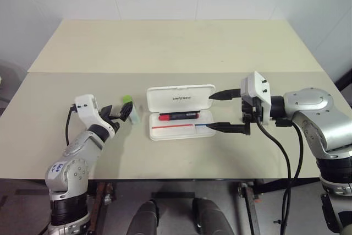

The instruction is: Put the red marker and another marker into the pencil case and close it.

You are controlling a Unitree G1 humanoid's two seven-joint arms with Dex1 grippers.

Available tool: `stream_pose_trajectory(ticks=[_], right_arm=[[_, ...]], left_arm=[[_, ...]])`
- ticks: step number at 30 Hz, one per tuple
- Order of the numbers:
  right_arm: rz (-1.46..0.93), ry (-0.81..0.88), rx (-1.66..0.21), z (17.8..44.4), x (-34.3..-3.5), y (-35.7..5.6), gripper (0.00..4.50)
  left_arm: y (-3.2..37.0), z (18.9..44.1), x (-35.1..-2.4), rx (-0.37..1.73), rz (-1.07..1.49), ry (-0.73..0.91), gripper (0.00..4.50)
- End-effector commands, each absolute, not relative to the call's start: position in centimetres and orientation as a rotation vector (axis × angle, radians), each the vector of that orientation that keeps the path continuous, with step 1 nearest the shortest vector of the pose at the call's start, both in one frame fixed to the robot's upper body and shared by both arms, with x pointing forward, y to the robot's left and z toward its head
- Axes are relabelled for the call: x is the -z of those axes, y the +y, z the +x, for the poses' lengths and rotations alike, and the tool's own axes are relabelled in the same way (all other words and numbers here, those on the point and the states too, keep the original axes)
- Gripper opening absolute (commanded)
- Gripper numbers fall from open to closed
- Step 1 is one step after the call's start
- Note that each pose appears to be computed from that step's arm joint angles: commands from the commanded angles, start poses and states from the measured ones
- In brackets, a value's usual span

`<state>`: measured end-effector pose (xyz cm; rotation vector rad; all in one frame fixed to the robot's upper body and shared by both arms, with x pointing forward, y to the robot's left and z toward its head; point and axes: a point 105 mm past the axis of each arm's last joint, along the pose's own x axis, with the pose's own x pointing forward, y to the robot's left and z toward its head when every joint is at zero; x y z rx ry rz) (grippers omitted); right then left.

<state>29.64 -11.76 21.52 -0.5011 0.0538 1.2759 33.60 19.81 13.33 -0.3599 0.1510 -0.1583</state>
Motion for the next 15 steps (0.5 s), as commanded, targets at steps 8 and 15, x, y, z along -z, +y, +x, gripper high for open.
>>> stream_pose_trajectory(ticks=[8, 15], right_arm=[[-0.514, 0.014, -1.243, 29.5, -22.2, -11.9, 4.47], [-0.509, 0.006, -1.238, 29.8, -22.2, -11.6, 4.47]], left_arm=[[19.1, 35.7, -11.8, 0.058, -0.265, 0.405, 4.5], [18.4, 37.3, -12.1, 0.075, -0.223, 0.52, 4.5]])
